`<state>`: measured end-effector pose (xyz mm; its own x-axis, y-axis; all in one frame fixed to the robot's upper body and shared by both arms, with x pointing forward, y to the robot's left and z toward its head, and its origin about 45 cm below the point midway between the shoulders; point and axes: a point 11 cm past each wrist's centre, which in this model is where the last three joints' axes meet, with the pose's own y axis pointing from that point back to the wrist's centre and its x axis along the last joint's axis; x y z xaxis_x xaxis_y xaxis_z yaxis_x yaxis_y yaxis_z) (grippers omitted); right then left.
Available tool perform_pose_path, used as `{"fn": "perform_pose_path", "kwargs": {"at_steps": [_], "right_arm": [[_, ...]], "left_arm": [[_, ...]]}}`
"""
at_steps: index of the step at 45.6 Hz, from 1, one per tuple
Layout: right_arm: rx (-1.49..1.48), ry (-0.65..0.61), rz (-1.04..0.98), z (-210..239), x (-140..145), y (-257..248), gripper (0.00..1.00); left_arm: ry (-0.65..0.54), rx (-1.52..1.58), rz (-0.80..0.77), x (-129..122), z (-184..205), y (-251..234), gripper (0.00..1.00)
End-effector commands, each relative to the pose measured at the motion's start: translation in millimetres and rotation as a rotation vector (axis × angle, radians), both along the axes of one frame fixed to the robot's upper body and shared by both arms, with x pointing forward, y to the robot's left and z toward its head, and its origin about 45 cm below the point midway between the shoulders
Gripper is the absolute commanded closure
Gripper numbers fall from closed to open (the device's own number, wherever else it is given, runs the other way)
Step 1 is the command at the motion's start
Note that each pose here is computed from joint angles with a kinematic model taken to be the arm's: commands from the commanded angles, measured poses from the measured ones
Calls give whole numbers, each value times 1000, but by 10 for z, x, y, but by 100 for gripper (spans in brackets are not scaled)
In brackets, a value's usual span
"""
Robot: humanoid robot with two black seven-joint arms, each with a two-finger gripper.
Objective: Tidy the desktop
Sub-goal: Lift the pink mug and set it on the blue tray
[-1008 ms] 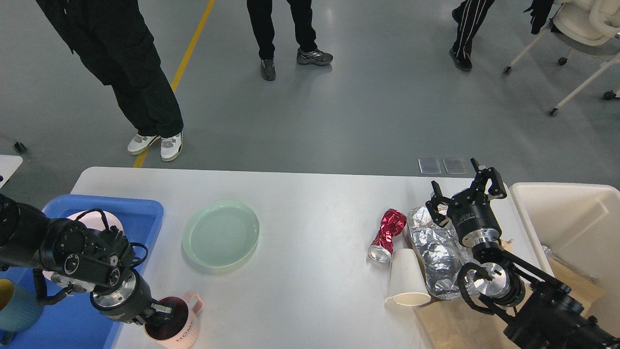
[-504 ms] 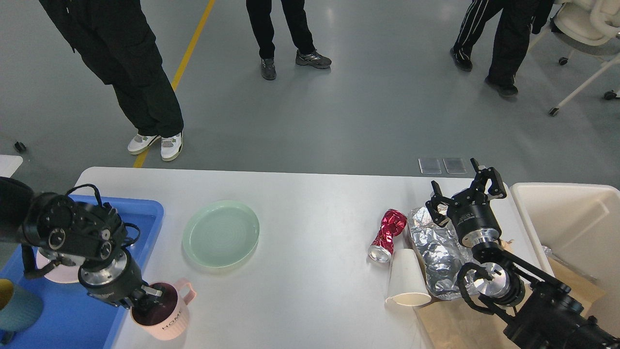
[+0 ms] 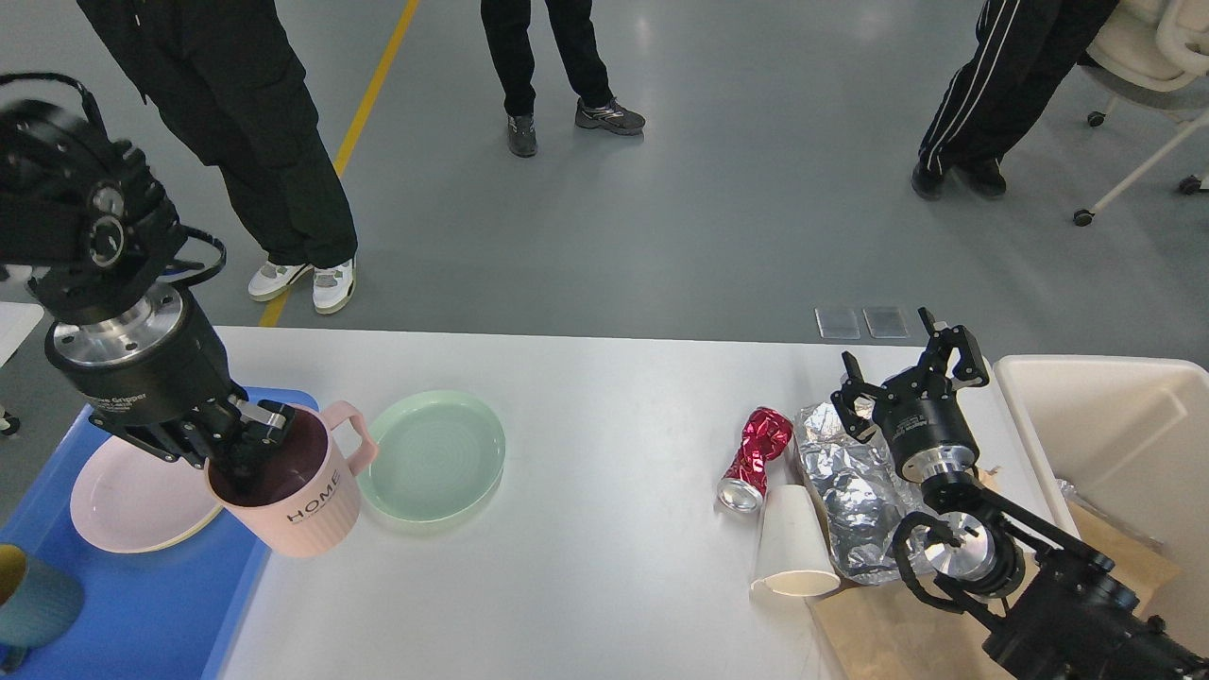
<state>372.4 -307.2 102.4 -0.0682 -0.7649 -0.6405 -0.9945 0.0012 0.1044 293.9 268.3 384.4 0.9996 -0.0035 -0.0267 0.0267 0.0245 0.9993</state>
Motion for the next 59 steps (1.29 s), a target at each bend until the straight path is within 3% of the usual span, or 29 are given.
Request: {"fn": "perform_pose_path", "kwargs": {"at_steps": [1, 8, 18, 29, 40, 48, 59], "right_arm": [[0, 0, 0, 0, 0, 0, 0], [0, 0, 0, 0, 0, 0, 0], [1, -1, 1, 3, 1, 5, 0], [1, -1, 1, 3, 1, 5, 0], [1, -1, 1, 3, 1, 5, 0], [0, 0, 0, 0, 0, 0, 0], [0, 0, 0, 0, 0, 0, 0]], "left_arm": [[2, -21, -1, -34, 145, -92, 100], [11, -25, 39, -42, 91, 39, 100], [-55, -28, 150, 47, 161, 618, 100], [37, -56, 291, -49, -683, 1602, 100], [101, -76, 318, -115, -1563, 1927, 100], [73, -15, 385, -189, -1811, 2329, 100], [18, 0, 388, -234, -2019, 2478, 100]]}}
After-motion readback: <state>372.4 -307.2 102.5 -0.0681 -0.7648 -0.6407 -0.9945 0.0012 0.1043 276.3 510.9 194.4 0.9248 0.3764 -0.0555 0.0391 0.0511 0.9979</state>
